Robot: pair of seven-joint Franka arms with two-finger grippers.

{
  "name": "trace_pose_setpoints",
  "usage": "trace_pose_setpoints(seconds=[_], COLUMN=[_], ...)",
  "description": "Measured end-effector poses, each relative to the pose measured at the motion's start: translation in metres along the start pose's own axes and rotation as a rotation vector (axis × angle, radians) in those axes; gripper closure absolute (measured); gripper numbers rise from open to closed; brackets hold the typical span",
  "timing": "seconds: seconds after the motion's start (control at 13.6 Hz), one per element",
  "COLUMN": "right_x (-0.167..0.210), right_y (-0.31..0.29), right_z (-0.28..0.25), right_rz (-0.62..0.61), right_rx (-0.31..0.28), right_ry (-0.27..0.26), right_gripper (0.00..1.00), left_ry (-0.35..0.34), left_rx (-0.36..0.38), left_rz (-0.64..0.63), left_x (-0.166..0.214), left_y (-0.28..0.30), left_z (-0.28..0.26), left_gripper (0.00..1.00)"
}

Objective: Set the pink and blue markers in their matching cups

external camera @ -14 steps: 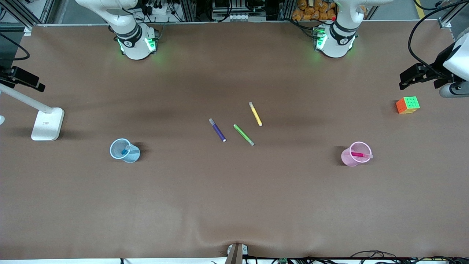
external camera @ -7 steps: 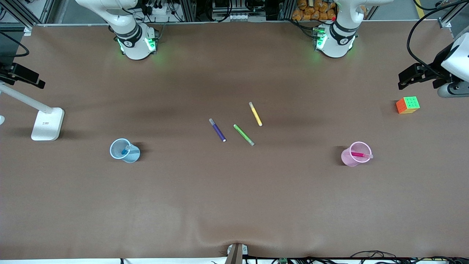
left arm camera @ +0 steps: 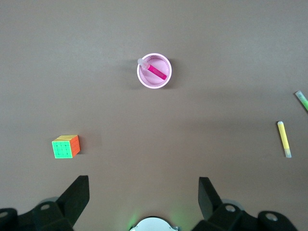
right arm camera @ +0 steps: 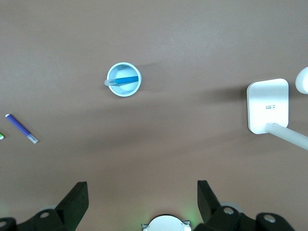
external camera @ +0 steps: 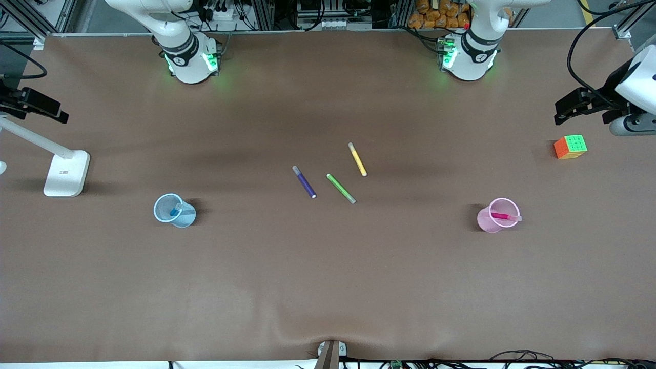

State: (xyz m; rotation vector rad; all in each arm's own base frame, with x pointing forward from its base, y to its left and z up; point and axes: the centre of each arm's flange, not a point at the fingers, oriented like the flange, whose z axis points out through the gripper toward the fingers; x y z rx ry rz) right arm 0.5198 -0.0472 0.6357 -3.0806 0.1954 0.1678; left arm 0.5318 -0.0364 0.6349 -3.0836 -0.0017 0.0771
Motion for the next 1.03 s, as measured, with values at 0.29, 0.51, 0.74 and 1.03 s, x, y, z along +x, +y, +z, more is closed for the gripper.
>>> trace_pose_setpoints(seconds=[0.29, 0.51, 0.74, 1.03], right_x=[0.000, -0.001, -0.001, -0.001], right_y=[-0.008, -0.013, -0.015, -0.013], right_z=[0.000, 0.001, 0.001, 0.000], right_rz=[-0.015, -0.025, -0.059, -0.091], right_rx=[-0.002, -0.003, -0.003, -0.003], right_ry=[-0.001, -0.001, -0.001, 0.000], right_gripper=[0.00, 0.00, 0.00, 0.00], left_ry=[-0.001, -0.002, -0.003, -0.004], left_rx=[0.000, 0.000, 0.000, 0.000], left_rz=[0.000, -0.004, -0.008, -0.008], left_x=[0.000, 0.000, 0.000, 0.000], left_y=[0.000, -0.002, -0.004, -0.005], left_z=[0.000, 0.000, 0.000, 0.001], left_gripper=[0.00, 0.00, 0.00, 0.00])
